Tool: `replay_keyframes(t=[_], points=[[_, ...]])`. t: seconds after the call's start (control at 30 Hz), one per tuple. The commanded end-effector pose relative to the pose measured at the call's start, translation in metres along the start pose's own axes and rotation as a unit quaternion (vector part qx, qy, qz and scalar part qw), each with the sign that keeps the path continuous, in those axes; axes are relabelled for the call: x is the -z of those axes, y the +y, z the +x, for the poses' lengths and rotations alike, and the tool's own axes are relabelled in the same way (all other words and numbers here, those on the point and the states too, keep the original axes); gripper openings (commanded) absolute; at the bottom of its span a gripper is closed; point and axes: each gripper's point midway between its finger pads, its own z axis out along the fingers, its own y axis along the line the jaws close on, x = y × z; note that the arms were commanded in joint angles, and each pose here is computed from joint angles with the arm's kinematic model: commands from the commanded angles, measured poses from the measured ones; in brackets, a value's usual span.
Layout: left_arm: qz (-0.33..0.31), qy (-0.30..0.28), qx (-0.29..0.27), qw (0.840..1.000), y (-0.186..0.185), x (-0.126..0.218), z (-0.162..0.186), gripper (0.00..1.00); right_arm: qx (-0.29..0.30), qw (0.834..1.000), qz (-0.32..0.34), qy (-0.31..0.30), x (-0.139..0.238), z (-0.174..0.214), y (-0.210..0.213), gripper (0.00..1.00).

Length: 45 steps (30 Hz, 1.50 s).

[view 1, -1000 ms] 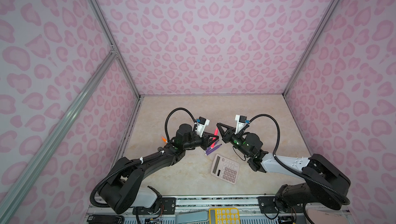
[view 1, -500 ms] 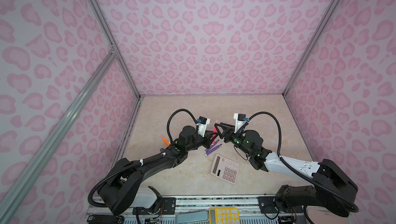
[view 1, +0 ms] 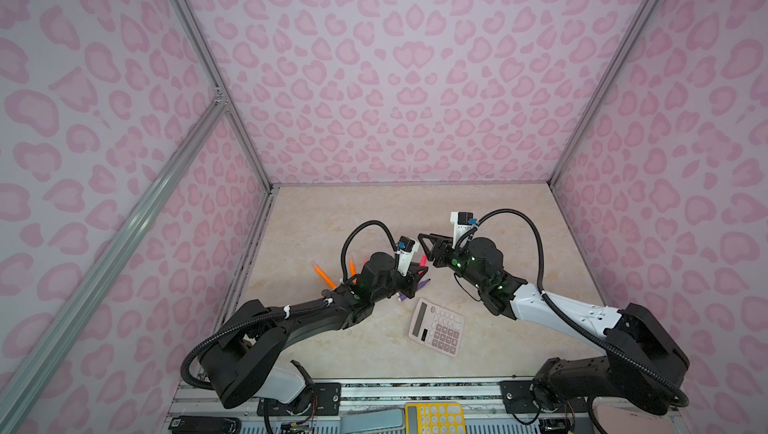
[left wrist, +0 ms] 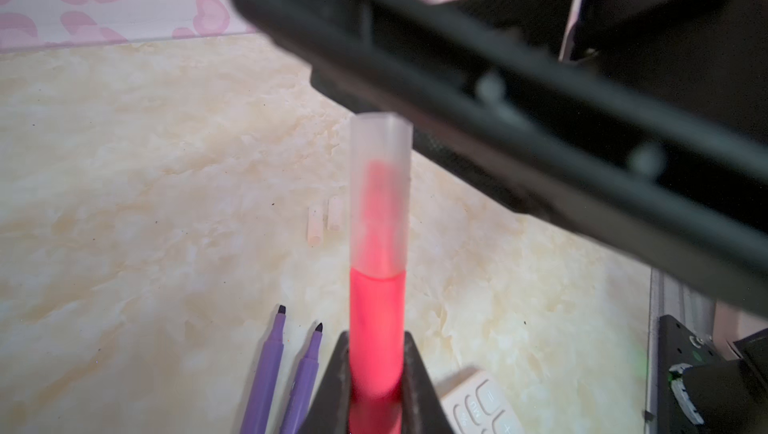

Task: Insert the pens into the pen caps
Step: 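Open the right gripper and press the cap down onto the marker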

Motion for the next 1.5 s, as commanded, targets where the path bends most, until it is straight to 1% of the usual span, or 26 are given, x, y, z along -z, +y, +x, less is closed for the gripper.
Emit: replay_keyframes(t=[0.0,0.13,0.23,0.33,0.53,0.57,0.67,0.73,0.8,0.93,1.03,1.17,1.47], points=[[-0.016,-0.011,-0.013,1.000,0.004,-0.002,-0.008,0.03,0.004,1.000,0.010,0.010,-0.002,0.005,-0.006,0.51],[-0.012,-0.009,-0.017,1.000,0.002,-0.003,-0.008,0.03,0.003,1.000,0.014,0.019,-0.008,0.007,-0.008,0.51],[-0.013,-0.007,-0.019,1.000,0.001,-0.004,-0.007,0.03,0.001,0.999,0.014,0.030,-0.012,0.010,-0.008,0.49],[-0.011,-0.004,-0.019,1.000,0.000,-0.006,-0.006,0.03,0.002,0.999,0.013,0.034,-0.015,0.010,-0.008,0.42],[-0.009,-0.004,-0.020,1.000,-0.002,-0.006,-0.006,0.03,0.002,0.999,0.016,0.036,-0.019,0.009,-0.009,0.42],[-0.008,-0.004,-0.021,1.000,-0.002,-0.006,-0.006,0.03,0.002,0.999,0.014,0.036,-0.019,0.008,-0.008,0.39],[-0.008,-0.007,-0.022,1.000,-0.003,-0.006,-0.008,0.03,0.002,0.999,0.012,0.041,-0.021,0.010,-0.008,0.27],[-0.010,-0.005,-0.021,1.000,-0.002,-0.006,-0.007,0.03,0.003,0.999,0.011,0.044,-0.022,0.011,-0.007,0.17],[-0.013,-0.007,-0.020,1.000,-0.001,-0.007,-0.008,0.03,0.004,0.999,0.011,0.048,-0.023,0.012,-0.008,0.11],[-0.026,-0.013,-0.011,1.000,0.003,-0.006,-0.013,0.03,0.003,0.999,0.011,0.054,-0.025,0.017,-0.009,0.04],[-0.022,-0.021,0.004,1.000,0.004,-0.005,-0.024,0.03,0.001,0.998,0.011,0.057,-0.026,0.020,-0.011,0.00],[-0.025,-0.047,0.026,0.998,0.011,0.002,-0.043,0.04,0.005,0.998,0.016,0.061,-0.027,0.027,-0.010,0.00],[-0.094,-0.087,0.036,0.991,0.051,0.016,-0.079,0.04,0.014,0.996,0.051,0.067,-0.029,0.046,-0.009,0.00]])
